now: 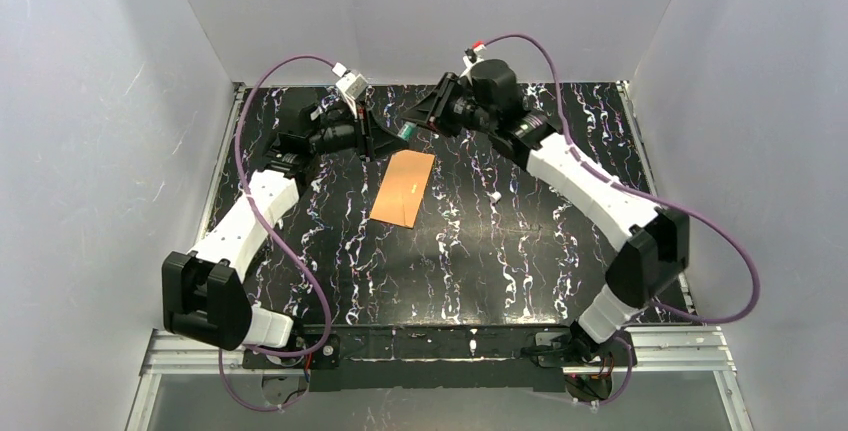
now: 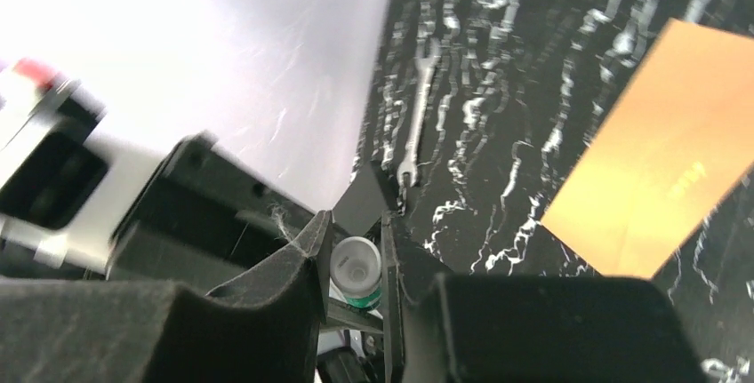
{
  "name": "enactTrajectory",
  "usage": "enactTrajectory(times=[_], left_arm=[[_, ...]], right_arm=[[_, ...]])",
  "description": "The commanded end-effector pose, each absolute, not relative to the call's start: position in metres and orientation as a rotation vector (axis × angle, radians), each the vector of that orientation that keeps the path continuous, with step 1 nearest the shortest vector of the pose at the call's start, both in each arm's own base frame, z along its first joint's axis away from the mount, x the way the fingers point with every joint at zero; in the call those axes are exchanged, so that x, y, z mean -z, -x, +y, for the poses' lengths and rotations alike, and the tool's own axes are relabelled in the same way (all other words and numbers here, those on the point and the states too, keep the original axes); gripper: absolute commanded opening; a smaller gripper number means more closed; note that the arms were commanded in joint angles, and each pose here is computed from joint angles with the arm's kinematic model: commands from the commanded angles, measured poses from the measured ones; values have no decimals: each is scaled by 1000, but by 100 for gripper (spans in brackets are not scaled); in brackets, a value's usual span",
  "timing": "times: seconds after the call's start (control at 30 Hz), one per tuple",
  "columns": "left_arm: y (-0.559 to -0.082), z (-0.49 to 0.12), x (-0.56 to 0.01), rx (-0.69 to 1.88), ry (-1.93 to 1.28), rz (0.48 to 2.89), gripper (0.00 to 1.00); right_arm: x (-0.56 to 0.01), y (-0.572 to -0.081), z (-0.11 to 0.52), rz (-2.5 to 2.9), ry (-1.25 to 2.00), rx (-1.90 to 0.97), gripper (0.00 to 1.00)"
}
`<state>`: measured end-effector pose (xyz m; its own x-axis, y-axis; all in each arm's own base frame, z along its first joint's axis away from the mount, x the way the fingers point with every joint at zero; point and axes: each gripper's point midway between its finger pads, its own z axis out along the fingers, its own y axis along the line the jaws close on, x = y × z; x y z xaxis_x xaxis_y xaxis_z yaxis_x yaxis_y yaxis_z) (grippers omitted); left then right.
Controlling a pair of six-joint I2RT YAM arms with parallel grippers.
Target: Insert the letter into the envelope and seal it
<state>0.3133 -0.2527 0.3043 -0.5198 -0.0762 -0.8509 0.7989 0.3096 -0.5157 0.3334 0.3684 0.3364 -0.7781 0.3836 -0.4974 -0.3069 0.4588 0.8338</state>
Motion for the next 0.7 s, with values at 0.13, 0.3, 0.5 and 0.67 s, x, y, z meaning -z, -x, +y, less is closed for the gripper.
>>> enactTrajectory(times=[0.13,0.3,0.5,0.67], left_arm=[[-358,-207,-271,442,-1168,1458,0],[-361,-210,-266,466,-1181,1486,0],[-314,-242,-268,1012,-992,1694,0],[-279,-254,-280,1367,-801,1839,0]], right_arm=[[-229,-351,332,2475,-664,-786,1],[-248,-362,351,2451,-690,-890,1],[-320,-369,360,2164,-202,-1174,64],[-340,-326,342,1986,157,-1254,74]])
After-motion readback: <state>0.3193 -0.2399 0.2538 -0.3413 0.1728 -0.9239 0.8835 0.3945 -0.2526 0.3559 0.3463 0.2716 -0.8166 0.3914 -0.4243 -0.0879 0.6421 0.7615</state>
